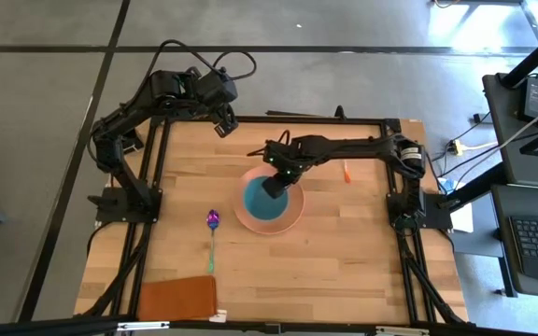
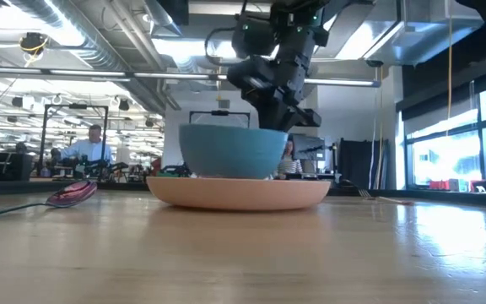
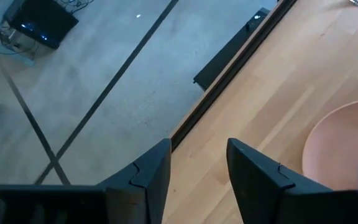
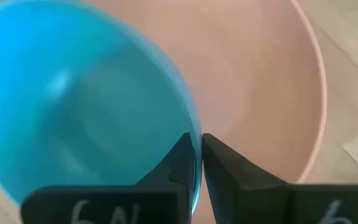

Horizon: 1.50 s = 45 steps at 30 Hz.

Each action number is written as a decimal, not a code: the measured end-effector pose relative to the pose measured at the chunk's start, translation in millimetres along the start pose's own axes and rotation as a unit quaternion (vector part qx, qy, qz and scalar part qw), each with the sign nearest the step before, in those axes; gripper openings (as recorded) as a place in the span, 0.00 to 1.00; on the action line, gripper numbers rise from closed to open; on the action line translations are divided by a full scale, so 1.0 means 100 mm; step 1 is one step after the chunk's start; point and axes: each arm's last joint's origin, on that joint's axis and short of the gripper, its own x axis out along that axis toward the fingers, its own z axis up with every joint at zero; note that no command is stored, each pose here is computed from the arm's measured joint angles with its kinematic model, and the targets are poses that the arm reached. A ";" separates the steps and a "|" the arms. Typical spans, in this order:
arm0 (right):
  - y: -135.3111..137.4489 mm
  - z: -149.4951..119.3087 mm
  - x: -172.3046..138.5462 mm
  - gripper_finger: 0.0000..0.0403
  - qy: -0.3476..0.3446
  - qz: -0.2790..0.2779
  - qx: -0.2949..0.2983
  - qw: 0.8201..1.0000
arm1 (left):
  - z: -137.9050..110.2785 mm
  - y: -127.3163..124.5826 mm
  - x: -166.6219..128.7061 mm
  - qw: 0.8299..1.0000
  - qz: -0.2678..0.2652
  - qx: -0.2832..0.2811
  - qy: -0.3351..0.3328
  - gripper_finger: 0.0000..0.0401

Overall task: Set table place
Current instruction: Put the blue bowl on top of the orange plate

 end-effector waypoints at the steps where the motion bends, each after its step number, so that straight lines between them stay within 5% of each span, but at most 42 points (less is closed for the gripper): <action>1: 0.00 0.01 0.03 0.09 -0.002 -0.007 0.000 1.000 | 0.00 0.00 0.00 1.000 0.000 0.000 0.000 0.37; 23: -0.10 -0.05 0.13 0.09 0.055 -0.034 -0.015 0.998 | 0.00 0.00 0.00 1.000 0.000 0.001 0.000 0.37; 45: -0.09 -0.04 0.13 0.09 0.041 -0.045 0.001 0.998 | 0.00 0.00 0.00 1.000 0.000 0.001 0.000 0.37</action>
